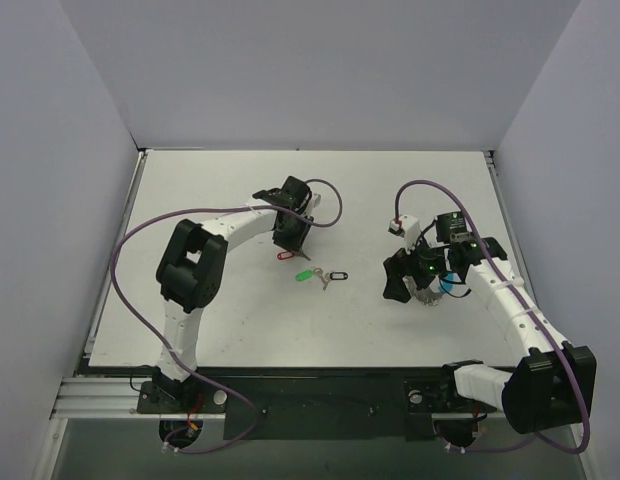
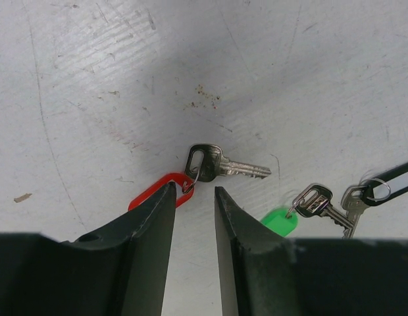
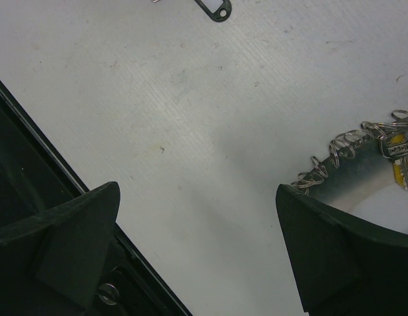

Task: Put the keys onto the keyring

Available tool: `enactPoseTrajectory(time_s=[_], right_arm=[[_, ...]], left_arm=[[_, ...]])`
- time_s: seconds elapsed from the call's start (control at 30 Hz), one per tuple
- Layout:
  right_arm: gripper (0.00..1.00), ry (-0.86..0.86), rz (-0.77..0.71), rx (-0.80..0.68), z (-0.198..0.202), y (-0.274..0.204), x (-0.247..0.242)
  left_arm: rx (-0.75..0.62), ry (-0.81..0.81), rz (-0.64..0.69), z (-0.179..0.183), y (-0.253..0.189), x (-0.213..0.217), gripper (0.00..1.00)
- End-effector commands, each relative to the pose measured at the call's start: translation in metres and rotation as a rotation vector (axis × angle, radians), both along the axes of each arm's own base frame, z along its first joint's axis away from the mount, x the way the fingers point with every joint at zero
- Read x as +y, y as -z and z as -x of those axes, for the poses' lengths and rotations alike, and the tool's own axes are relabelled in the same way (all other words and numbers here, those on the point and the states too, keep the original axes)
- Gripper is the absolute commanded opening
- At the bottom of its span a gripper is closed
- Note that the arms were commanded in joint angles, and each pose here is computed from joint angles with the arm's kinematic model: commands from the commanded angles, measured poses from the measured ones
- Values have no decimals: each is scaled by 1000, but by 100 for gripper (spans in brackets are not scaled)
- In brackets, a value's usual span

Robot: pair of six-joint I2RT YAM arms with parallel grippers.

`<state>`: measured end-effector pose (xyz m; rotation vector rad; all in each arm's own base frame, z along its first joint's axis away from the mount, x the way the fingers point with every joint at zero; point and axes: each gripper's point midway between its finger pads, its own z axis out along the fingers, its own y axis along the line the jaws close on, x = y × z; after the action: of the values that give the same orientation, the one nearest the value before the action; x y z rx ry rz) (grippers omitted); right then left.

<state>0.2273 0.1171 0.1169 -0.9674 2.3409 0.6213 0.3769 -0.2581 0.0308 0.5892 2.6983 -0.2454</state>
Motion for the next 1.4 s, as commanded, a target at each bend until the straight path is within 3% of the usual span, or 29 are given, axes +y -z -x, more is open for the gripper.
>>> enactPoseTrajectory(time_s=[0.0,1.17,1.37], right_arm=[[100,-22,1,1,-1,-7,2],[100,-39,13,25,2,-3,4],[100,-43,13,27,2,-2,4]], left_arm=[[-32,21,-17,-9,-9,-5,40],[-72,19,-73,-15,-8,-3,24],[-73,21,-71,-16,-8,-3,12]])
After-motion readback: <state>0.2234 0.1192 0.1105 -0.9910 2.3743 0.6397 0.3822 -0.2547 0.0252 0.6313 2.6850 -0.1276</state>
